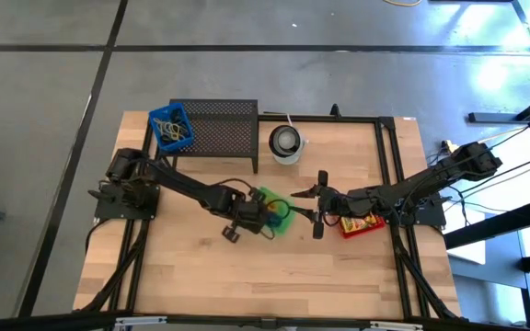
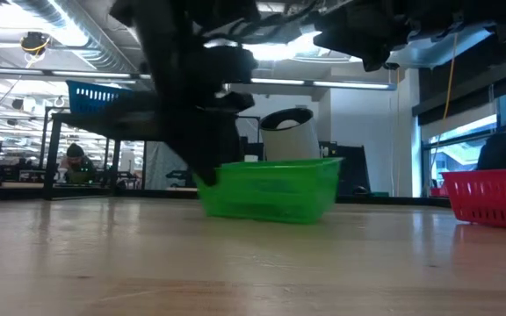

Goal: Pick & Place Office Desk Supplies
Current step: Put the green bin on the shelf

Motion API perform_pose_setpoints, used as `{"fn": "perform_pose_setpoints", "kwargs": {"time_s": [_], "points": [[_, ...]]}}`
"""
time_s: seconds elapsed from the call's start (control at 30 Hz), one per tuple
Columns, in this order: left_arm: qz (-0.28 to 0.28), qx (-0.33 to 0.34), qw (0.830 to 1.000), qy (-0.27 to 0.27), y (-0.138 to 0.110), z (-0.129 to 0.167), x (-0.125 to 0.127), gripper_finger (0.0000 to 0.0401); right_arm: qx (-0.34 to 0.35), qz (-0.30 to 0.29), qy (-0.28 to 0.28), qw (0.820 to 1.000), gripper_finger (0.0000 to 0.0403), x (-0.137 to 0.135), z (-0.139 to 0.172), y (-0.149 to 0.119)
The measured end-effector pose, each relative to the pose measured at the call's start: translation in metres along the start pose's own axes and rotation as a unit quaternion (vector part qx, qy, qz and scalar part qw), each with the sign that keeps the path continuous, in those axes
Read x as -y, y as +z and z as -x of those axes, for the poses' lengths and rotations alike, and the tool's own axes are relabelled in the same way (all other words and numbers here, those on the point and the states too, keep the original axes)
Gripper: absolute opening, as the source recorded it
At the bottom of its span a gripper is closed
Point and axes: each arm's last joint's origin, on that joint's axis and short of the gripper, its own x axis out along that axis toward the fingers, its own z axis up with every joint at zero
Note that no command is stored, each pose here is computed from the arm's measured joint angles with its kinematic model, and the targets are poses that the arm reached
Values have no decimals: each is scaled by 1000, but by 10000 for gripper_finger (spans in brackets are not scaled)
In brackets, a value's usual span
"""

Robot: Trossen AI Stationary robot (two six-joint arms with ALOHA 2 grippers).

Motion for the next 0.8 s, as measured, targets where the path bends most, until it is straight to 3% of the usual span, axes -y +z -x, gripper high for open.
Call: {"fn": "perform_pose_setpoints", "kwargs": {"time_s": [0.37, 0.7, 0.8], "points": [[-85, -90, 991, -51, -19, 41, 26, 14, -7, 3, -3, 1000, 169, 1, 0, -1], [-119, -154, 980, -50, -33, 47, 20, 16, -7, 3, -2, 1000, 169, 1, 0, -1], [-103, -154, 982, -37, -34, 45, 15, 19, -7, 3, -2, 1000, 169, 1, 0, -1]]}}
